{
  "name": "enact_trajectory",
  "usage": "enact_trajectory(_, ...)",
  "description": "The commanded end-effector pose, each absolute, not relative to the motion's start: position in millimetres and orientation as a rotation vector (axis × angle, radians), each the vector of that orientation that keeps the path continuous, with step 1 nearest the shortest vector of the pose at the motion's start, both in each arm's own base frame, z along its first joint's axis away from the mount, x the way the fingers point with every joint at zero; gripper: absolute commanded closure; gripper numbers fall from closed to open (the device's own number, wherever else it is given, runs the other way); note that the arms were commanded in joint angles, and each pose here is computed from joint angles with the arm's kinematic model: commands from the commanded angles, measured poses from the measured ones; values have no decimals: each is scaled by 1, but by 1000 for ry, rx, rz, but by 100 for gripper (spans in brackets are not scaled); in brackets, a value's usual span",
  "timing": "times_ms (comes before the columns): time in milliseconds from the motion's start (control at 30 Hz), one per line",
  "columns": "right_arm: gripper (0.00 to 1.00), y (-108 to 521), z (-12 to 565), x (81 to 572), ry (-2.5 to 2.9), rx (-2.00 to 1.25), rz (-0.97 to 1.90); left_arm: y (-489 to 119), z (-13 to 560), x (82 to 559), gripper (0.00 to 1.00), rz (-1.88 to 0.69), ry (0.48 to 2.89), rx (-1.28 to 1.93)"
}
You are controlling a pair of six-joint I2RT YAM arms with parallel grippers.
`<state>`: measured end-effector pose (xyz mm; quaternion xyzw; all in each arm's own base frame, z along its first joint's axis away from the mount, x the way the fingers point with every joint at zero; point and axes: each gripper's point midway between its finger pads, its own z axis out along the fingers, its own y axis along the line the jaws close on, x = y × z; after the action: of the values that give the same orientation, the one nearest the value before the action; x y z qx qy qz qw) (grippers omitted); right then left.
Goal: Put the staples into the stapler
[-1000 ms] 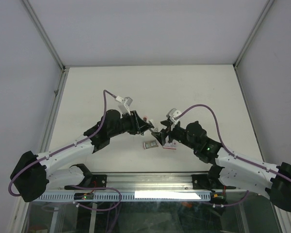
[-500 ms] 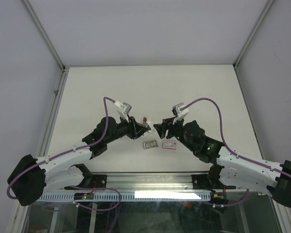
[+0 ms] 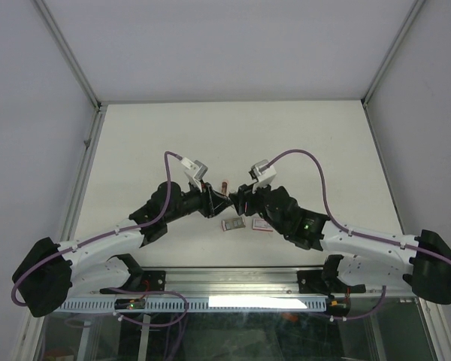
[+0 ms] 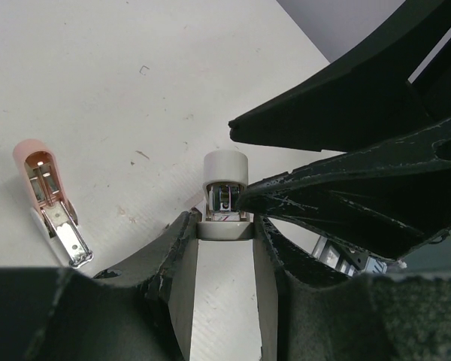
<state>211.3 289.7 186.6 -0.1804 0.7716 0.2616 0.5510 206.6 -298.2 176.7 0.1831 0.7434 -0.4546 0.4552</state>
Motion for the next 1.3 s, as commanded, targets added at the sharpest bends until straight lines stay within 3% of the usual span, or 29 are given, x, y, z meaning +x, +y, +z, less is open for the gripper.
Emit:
enact_trajectory(0,50,304,231,219,1717,-348,691,-307,202,204,100,-1170,1716,491)
enact_trajectory(300,53,310,218,220,1748,-402,646,-305,208,204,100,-1170,1698,474)
enact_trajectory(700,59,260,204,247,1826,-199,397,-296,214,200,100,-1165,1672,455)
enact_trajectory(1267,59,233,179,264,1949,-15,494,-285,219,202,100,-1117,1648,426)
